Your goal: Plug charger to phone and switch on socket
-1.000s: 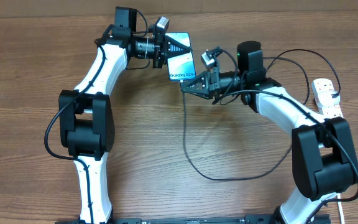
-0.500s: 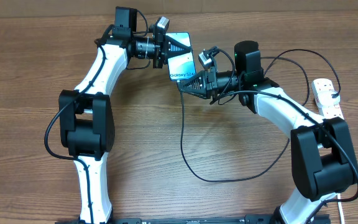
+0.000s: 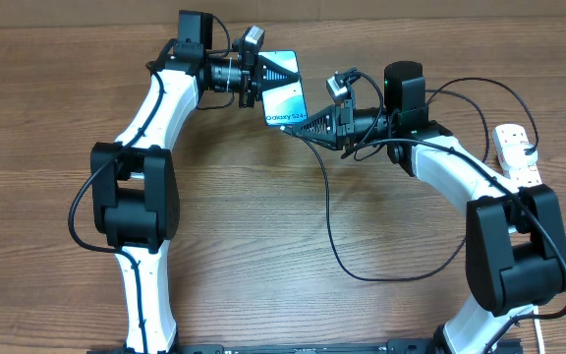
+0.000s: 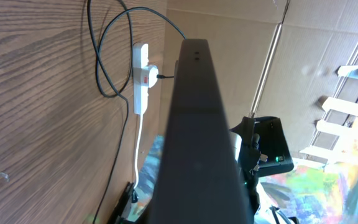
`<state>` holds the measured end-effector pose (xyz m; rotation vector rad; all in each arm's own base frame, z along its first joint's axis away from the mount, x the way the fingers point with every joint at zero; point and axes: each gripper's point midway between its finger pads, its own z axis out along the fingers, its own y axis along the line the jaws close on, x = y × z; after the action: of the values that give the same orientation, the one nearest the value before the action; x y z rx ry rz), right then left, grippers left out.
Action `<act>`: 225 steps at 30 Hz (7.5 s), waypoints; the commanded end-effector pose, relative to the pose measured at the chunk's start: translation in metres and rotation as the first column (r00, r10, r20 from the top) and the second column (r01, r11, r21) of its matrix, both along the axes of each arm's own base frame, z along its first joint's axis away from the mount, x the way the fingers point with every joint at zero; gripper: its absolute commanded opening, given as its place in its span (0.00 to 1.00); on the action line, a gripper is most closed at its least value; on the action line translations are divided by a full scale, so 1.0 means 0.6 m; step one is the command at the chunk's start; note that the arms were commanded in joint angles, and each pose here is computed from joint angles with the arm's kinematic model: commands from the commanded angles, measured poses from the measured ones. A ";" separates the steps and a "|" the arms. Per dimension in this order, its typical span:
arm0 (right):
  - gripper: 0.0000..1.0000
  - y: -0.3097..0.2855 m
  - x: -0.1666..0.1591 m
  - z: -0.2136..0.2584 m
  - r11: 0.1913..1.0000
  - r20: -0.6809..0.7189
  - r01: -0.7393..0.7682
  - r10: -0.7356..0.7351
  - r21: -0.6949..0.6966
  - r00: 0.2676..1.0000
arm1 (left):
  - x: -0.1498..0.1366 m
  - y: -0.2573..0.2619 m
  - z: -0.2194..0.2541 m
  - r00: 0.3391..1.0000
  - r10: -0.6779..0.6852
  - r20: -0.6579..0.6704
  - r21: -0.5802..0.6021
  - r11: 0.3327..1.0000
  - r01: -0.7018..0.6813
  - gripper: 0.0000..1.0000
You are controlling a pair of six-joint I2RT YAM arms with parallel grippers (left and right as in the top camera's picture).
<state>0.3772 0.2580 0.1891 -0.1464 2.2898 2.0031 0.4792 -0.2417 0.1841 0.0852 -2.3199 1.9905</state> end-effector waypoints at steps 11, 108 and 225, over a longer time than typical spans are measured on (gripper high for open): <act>0.04 -0.009 0.011 0.031 1.000 0.055 0.021 -0.021 0.010 0.998 | 0.012 0.016 0.013 0.999 0.052 -0.012 0.030 0.998 -0.052 0.04; 0.04 -0.235 -0.062 -0.309 0.193 0.165 0.186 -0.117 -0.963 0.979 | 0.017 0.077 -0.013 0.995 0.098 0.036 0.079 0.992 -0.100 0.04; 0.04 -0.036 -0.044 0.068 0.999 0.228 0.011 -0.001 -0.046 0.974 | -0.034 -0.088 0.103 0.972 -0.164 0.166 -0.127 0.974 0.186 0.04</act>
<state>0.3525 0.2356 0.2156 -0.3101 2.2283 1.8078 0.4663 -0.2976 0.2279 -0.2281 -2.2039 2.1142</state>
